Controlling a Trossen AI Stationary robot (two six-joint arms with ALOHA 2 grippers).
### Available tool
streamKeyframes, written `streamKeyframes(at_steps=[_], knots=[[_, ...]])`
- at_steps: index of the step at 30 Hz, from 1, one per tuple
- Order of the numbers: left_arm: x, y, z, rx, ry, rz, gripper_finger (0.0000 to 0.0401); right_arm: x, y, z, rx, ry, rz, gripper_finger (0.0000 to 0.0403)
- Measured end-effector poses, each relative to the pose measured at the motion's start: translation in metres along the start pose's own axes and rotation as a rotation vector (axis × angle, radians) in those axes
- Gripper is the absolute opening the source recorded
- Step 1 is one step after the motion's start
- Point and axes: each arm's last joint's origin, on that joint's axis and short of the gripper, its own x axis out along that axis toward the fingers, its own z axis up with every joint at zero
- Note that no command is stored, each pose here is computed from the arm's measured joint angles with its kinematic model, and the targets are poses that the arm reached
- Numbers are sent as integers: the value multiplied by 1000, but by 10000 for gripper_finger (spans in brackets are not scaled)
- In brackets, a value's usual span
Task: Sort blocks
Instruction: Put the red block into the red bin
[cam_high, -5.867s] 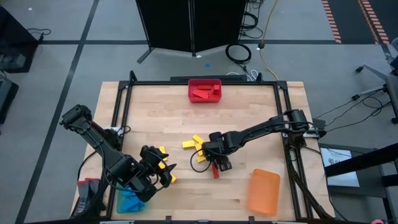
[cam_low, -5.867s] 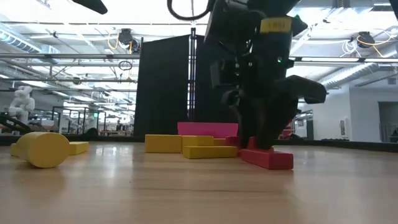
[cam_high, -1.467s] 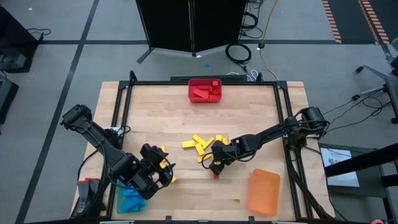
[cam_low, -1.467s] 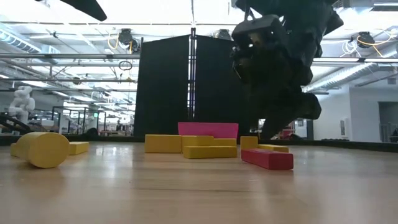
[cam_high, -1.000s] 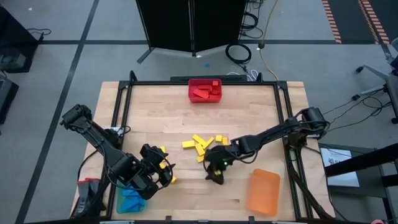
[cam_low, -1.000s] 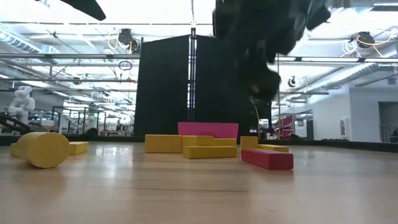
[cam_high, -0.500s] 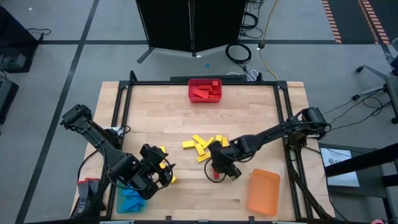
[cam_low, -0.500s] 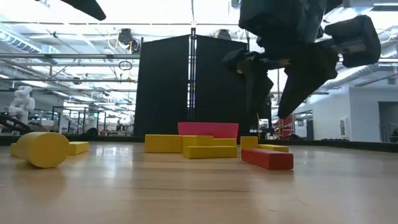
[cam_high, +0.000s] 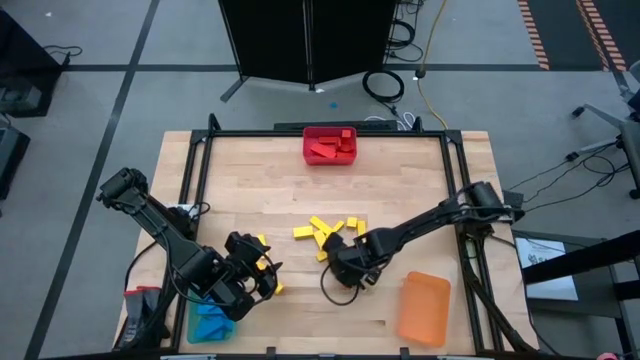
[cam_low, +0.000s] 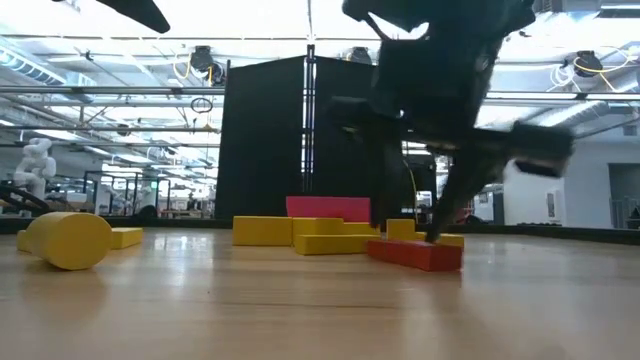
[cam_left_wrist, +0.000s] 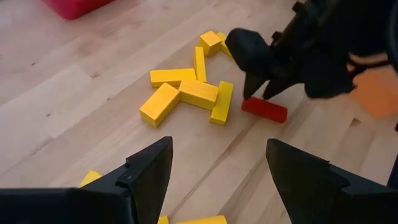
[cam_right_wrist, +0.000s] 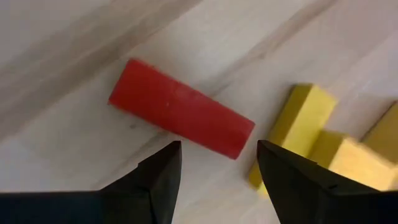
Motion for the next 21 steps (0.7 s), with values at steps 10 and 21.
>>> streamKeyframes(at_steps=[10, 21], knots=[[0, 0, 0, -10, -3, -1, 264, 20, -9, 18, -171, 78, 70, 206], [0, 0, 0, -8, -3, -1, 264, 5, -12, 0, 69, 255, 41, 205]])
